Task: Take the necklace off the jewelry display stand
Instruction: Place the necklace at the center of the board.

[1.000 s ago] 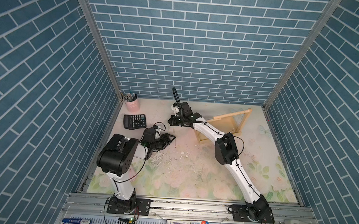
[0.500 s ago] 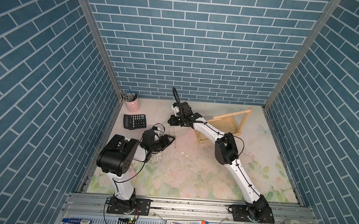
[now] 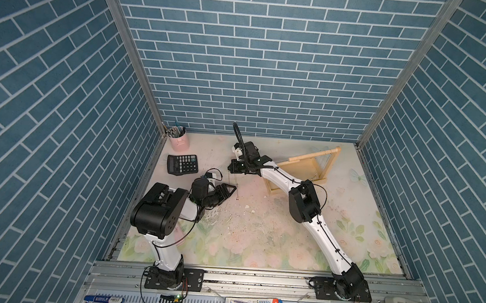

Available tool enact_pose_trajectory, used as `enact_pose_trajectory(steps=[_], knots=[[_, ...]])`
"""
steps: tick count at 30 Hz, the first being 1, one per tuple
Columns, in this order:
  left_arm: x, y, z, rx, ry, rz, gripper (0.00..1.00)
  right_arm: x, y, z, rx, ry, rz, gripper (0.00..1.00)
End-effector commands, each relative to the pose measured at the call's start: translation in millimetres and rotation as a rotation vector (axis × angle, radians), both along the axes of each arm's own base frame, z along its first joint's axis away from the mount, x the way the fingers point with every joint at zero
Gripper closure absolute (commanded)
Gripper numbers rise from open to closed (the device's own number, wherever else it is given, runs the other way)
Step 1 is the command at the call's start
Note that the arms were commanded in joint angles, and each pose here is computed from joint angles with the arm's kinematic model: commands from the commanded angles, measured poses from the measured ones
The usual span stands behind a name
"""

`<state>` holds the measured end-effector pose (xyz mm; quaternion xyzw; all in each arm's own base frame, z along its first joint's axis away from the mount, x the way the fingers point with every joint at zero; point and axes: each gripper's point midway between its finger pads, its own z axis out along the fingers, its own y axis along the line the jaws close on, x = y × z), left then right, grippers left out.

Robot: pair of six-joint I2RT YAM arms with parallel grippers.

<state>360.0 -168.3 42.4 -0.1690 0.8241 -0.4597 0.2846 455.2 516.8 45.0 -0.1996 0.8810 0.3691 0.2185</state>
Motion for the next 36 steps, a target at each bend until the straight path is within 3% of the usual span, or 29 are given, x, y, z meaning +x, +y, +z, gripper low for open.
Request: enact_pose_trajectory(steps=[1, 27, 36], knots=[[-19, 10, -30, 0.035, 0.123, 0.028, 0.35, 10, 1, -4, 0.015, -0.007, -0.031, 1.00], [-30, 16, -43, 0.044, 0.159, 0.042, 0.35, 23, 3, -20, 0.040, -0.002, -0.063, 1.00], [-32, 18, -45, 0.046, 0.165, 0.044, 0.35, 22, 1, -13, 0.041, -0.003, -0.059, 0.93]])
